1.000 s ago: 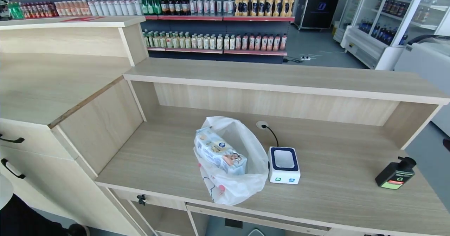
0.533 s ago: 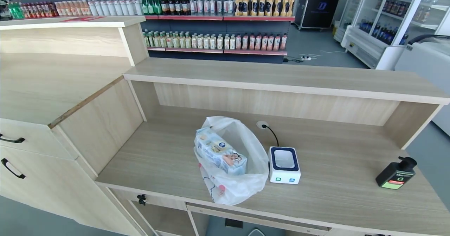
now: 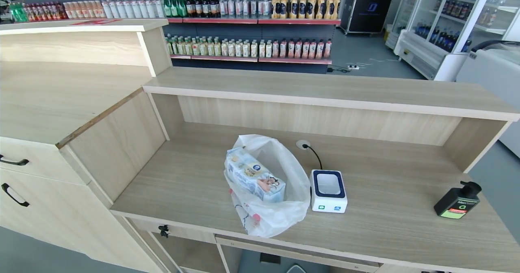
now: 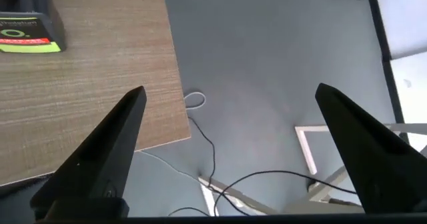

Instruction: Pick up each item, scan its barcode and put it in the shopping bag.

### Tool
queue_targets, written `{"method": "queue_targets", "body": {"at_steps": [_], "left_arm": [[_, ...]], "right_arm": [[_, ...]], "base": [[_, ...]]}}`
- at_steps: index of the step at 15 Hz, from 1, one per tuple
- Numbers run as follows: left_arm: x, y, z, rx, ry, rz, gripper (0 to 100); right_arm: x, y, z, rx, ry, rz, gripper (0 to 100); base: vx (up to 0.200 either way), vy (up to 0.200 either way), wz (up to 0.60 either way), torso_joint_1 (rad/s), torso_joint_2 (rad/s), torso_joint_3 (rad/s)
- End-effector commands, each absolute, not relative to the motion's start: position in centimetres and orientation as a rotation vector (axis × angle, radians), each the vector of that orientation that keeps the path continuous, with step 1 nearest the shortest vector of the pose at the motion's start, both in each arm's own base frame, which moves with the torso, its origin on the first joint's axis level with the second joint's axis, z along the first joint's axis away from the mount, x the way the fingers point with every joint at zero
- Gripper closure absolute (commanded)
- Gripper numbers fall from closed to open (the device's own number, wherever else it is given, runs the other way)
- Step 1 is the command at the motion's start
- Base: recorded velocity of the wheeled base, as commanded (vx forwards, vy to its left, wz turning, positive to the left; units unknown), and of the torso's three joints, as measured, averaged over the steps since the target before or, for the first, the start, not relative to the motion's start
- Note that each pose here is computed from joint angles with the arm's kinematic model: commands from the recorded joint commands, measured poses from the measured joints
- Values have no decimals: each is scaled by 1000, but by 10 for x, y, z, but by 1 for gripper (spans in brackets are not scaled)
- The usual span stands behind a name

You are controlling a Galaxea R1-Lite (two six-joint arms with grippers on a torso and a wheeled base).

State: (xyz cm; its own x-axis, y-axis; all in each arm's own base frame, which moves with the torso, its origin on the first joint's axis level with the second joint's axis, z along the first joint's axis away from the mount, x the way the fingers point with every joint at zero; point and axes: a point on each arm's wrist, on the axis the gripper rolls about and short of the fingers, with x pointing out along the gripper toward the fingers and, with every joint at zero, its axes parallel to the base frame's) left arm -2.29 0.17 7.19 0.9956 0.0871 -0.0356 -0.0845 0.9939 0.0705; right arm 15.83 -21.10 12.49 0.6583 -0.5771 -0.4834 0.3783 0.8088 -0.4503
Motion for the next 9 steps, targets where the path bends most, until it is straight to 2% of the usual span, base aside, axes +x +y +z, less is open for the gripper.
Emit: {"method": "queue_targets", "body": {"at_steps": [1, 5, 9], "left_arm": [[-23, 2, 72, 69, 38, 88, 0], [-23, 2, 72, 69, 38, 86, 0], [-23, 2, 72, 69, 38, 86, 0]], "right_arm": [[159, -219, 118, -296, 647, -506, 0], [168, -232, 101, -268, 598, -312, 0], [178, -255, 80, -300, 583, -207, 0]], "base": [[0, 0, 0, 0, 0, 0], [0, 0, 0, 0, 0, 0], [0, 0, 0, 0, 0, 0]]}}
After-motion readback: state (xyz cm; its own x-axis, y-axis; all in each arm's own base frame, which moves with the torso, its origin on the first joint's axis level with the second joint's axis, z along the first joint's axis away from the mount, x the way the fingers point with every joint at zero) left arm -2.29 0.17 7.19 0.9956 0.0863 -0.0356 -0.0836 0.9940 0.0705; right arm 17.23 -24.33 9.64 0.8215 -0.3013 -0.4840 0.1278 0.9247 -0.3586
